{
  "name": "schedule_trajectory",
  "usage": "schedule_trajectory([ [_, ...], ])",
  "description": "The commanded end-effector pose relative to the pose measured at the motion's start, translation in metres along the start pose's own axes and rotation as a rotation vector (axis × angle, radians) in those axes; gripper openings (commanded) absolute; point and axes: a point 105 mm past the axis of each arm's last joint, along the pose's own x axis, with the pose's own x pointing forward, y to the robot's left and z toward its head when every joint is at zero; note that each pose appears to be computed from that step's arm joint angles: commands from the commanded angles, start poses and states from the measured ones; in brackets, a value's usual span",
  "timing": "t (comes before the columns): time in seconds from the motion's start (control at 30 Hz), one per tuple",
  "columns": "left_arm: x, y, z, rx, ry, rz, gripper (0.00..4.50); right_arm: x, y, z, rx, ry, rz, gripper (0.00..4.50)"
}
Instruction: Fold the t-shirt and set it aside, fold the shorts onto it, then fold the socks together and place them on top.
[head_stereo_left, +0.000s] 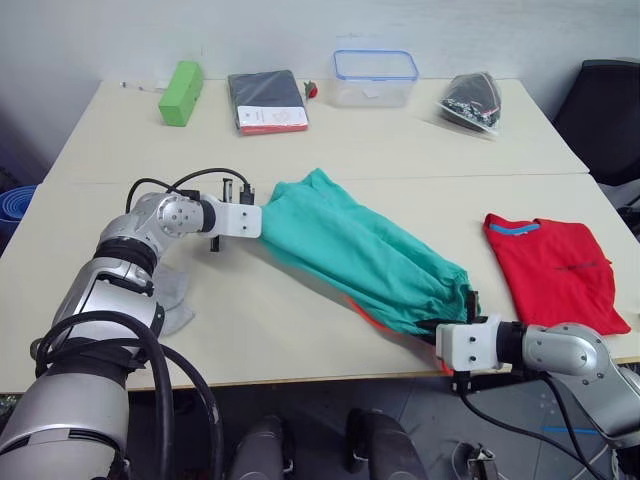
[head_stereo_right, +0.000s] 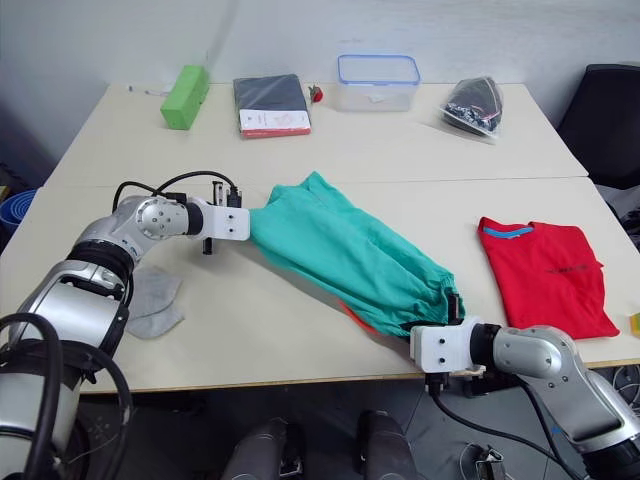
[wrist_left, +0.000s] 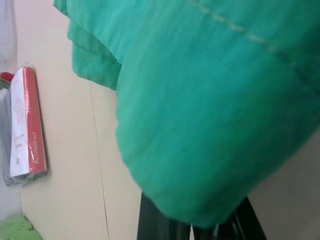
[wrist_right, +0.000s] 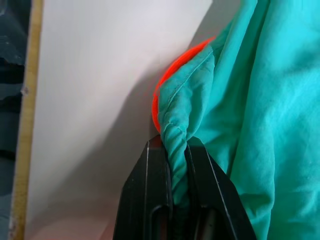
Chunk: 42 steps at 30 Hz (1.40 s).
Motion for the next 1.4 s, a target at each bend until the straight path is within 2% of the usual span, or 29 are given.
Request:
schedule_trajectory([
  [0.03, -0.016, 0.018, 0.016, -0.009, -0.136, 0.045, 0.03, -0.005, -0.007, 0.007, -0.03, -0.032, -0.032, 0.0],
  [0.13, -0.023, 0.018, 0.023, -0.077, -0.225, 0.011, 0.03, -0.004, -0.005, 0.007, -0.026, -0.033, -0.03, 0.0],
  [0.23, -0.034, 0.007, 0.022, -0.169, -0.296, -0.098, 0.63, -0.001, -0.006, 0.006, -0.014, -0.031, -0.033, 0.0],
  [0.37, -0.047, 0.003, 0.013, -0.195, -0.289, -0.171, 1.85, -0.001, -0.009, 0.005, -0.001, -0.029, -0.04, 0.0],
  [0.47, -0.061, 0.012, 0.005, -0.193, -0.262, -0.15, 2.8, -0.002, -0.01, 0.005, -0.001, -0.025, -0.039, 0.0],
  [0.63, -0.071, 0.018, 0.013, -0.109, -0.306, -0.143, 4.33, -0.003, -0.01, 0.004, 0.003, -0.021, -0.037, 0.0],
  [0.67, -0.072, 0.016, 0.016, -0.058, -0.311, -0.151, 4.48, -0.003, -0.01, 0.003, 0.005, -0.02, -0.036, 0.0],
  [0.83, -0.065, -0.004, 0.036, 0.074, -0.388, -0.219, 4.48, -0.003, -0.01, 0.003, 0.014, -0.019, -0.035, 0.0],
  [1.0, -0.05, -0.03, 0.043, 0.147, -0.401, -0.286, 4.48, -0.002, -0.012, 0.005, 0.02, -0.024, -0.038, 0.0],
  [1.1, -0.038, -0.032, 0.043, 0.219, -0.345, -0.267, 4.48, -0.002, -0.013, 0.006, 0.025, -0.027, -0.039, 0.0],
  [1.27, -0.012, -0.014, 0.035, 0.242, -0.199, -0.15, 4.48, -0.001, -0.013, 0.007, 0.027, -0.031, -0.037, 0.0],
  [1.4, -0.003, -0.008, 0.031, 0.257, -0.139, -0.104, 4.48, -0.001, -0.012, 0.009, 0.025, -0.036, -0.038, 0.0],
])
